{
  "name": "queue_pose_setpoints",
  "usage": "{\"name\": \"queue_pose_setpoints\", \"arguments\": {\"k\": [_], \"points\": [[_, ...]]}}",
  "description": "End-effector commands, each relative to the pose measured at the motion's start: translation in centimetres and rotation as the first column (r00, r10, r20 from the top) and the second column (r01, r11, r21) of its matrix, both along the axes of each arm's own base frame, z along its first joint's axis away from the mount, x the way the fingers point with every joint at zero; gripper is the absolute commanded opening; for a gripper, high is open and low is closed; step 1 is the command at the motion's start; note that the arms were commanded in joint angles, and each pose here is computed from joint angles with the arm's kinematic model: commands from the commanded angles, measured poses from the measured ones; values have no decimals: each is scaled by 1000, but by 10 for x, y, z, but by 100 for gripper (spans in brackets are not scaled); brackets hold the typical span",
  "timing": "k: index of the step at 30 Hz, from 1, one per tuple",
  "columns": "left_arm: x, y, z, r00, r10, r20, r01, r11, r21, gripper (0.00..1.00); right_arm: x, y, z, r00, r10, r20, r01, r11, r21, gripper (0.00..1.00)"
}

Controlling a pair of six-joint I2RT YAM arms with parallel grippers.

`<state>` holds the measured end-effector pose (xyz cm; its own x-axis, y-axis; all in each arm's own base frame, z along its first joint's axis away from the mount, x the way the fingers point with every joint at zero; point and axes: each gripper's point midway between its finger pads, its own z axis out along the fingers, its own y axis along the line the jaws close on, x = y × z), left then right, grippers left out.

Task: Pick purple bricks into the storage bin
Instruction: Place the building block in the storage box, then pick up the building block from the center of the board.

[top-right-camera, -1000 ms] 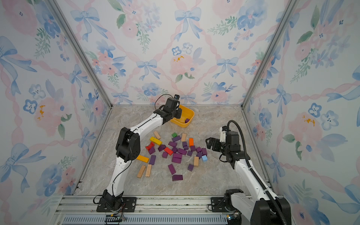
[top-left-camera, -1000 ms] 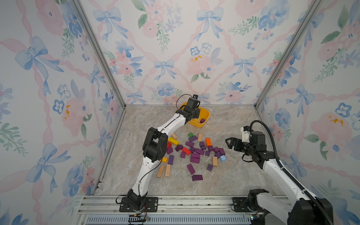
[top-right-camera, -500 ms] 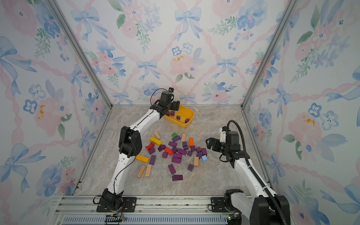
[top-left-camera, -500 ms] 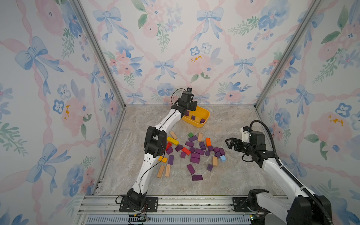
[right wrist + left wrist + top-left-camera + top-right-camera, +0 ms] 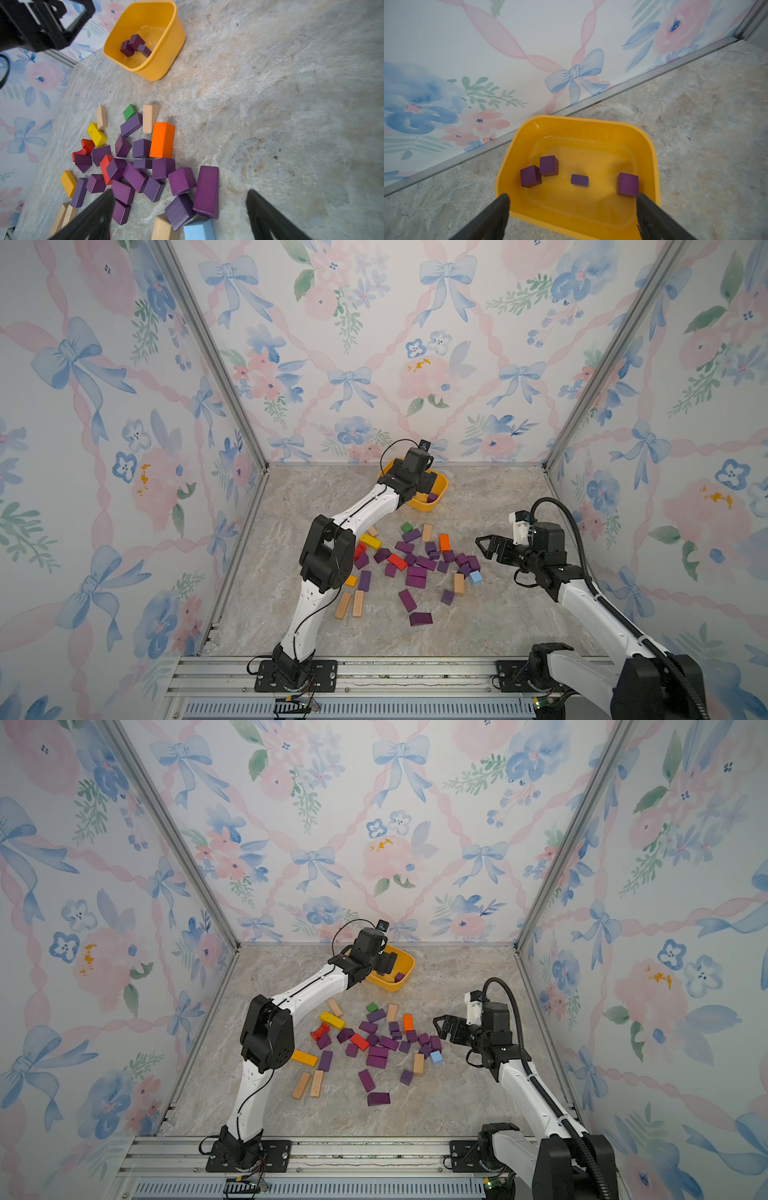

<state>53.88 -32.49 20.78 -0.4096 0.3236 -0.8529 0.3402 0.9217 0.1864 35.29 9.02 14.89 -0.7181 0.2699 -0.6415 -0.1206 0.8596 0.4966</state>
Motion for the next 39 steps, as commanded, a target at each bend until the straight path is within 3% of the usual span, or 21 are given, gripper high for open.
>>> {"name": "queue_pose_setpoints", "arguments": {"k": [1,8,14,20,24,35,39], "points": [[-19,-3,31,997,-14,80,12,1000,28,96,4,4,-1,1000,28,4,-28,999,26,97],[-67,6,42,991,10,130,-15,999,41,97,4,6,3,999,41,24,-42,999,34,97],[-126,60,48,954,102,281,-67,989,-132,98,-2,-2,12,999,25,25,-24,1000,-5,97],[-167,89,54,953,78,294,-23,982,-186,98,1,4,18,999,21,30,-21,1000,10,97],[-192,112,62,944,106,313,-32,972,-234,98,-10,23,26,997,73,20,-71,994,-87,97],[-254,139,7,978,40,206,39,930,-366,98,-72,70,32,987,160,-28,-162,964,-209,99],[-274,123,-5,981,-91,170,151,911,-383,98,-93,81,24,982,182,-59,-191,952,-239,95]]}}
